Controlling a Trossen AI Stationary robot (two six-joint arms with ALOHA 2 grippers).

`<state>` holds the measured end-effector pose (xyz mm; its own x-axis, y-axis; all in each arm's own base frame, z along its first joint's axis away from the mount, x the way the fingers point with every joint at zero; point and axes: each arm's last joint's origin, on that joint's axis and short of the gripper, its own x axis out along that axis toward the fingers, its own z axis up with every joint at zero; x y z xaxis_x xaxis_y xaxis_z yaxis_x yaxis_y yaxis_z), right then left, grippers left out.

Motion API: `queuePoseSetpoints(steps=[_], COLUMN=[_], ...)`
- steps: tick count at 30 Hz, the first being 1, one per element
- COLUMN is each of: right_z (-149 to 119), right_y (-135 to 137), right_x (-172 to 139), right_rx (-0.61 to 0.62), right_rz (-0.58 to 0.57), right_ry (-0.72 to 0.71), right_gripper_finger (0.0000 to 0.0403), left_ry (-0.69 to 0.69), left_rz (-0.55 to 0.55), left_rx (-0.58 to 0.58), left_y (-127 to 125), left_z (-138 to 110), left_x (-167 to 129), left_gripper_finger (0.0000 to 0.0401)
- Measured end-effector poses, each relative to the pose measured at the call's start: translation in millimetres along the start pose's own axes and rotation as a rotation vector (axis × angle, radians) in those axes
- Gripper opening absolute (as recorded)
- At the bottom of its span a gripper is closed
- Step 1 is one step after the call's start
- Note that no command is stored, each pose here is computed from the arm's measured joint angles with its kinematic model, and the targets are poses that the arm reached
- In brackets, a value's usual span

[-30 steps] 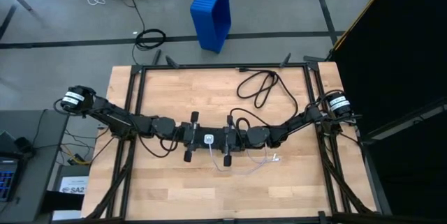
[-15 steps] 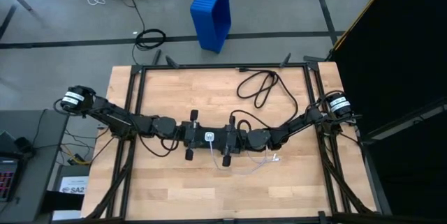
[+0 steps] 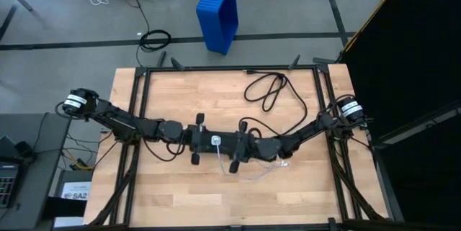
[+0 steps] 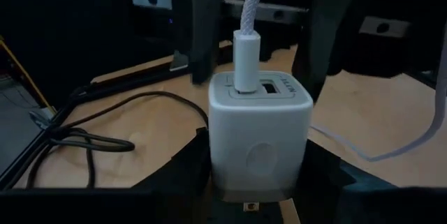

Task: Insert USB
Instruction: Insert the white charger adapter into the black outlet extension

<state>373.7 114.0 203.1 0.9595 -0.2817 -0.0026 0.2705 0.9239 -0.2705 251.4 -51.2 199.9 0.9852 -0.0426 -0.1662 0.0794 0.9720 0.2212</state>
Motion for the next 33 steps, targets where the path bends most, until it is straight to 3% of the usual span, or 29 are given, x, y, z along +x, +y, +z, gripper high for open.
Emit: queuePoseSetpoints(steps=[10,20,24,33], right_z=[-5,-7,-4,8], right_y=[-7,-5,-8,-14], right_x=[7,6,4,-4], right_rx=[0.059,0.046,0.047,0.108], right_rz=[0.099,0.121,0.114,0.11], right_ry=[0.008,0.029,0.056,0.092], right_gripper_finger=[0.0091,0.0003,0.0028,0.016], left_ry=[0.026,0.039,0.053,0.097], left_rz=[-0.017,-0.014,-0.015,-0.031], left_rx=[-0.009,-0.006,-0.005,0.002], left_y=[-1,-1,-1,-2], left_z=[-3,-4,-5,-7], left_x=[0,0,0,0], left_gripper_finger=[0.013,0.013,0.013,0.013])
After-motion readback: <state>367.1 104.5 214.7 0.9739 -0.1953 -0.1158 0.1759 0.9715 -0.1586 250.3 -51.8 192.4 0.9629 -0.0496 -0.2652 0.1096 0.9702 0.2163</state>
